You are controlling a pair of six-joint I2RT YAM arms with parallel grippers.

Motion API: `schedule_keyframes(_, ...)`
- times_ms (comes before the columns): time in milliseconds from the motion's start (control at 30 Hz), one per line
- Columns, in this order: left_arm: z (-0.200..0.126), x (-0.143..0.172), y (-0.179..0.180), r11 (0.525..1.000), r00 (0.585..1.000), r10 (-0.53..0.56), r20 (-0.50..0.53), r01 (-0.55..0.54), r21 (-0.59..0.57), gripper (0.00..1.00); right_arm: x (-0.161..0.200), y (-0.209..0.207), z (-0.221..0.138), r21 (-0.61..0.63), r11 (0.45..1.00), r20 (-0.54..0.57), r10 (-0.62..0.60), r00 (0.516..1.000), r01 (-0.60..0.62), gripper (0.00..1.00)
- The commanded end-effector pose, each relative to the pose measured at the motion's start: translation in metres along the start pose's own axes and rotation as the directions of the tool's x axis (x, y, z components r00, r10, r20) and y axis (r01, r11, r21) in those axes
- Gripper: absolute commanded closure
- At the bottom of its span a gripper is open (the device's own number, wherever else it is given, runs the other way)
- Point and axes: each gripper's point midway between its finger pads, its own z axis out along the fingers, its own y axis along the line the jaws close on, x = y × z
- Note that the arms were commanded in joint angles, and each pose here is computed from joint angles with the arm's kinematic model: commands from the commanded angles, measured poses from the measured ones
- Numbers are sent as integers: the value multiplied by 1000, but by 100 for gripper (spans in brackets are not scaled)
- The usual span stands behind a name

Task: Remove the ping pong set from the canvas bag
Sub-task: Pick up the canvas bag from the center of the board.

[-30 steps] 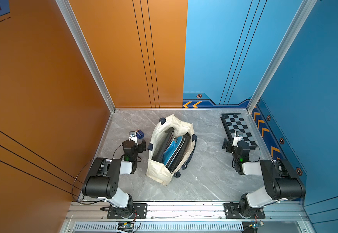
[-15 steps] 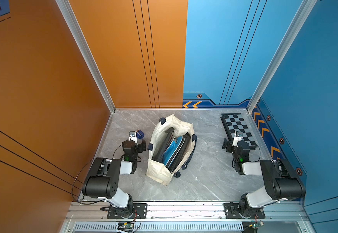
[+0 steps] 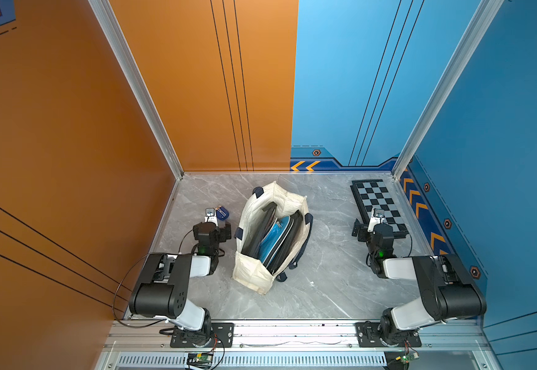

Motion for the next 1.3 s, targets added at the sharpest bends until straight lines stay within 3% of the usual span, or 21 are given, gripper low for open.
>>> schedule_keyframes(0, -7, -25, 7, 999, 1000, 7, -6, -7, -47, 1, -30, -22, -13, 134, 991, 35, 23, 999, -27, 0)
schedule_keyframes(167, -19, -63, 13, 995, 999, -31, 28, 34, -97, 0, -69, -51, -33, 277, 951, 23, 139, 990, -140, 0)
schedule_keyframes(300, -28, -90, 23, 990, 999, -41, 11, 43, -138, 0, -95, -49, -47, 281, 939, -6, 209, 978, -199, 0)
schedule_keyframes(400, -37, -106, 33, 986, 997, -81, 2, 81, -148, 1, -114, -35, -56, 221, 947, -38, 249, 968, -234, 0)
schedule_keyframes(500, -44, -119, 37, 986, 995, -98, -32, 93, -139, 1, -137, -13, -72, 163, 965, -45, 214, 976, -204, 0)
schedule_keyframes(667, -56, -134, 26, 991, 984, -124, -130, 116, -70, 2, -153, 49, -98, -35, 978, -122, 198, 973, -204, 1)
schedule_keyframes(833, -75, -156, 8, 983, 972, -177, -152, 182, 21, 2, -160, 107, -136, -202, 965, -168, 136, 976, -169, 6)
schedule_keyframes(1067, -111, -181, -36, 976, 986, -98, -138, 122, 179, 3, -169, 173, -192, -399, 906, -180, 77, 981, -144, 10)
schedule_keyframes(1267, -141, -188, -83, 942, 989, 40, -143, 10, 335, 7, -169, 215, -209, -473, 873, -196, 28, 980, -120, 12)
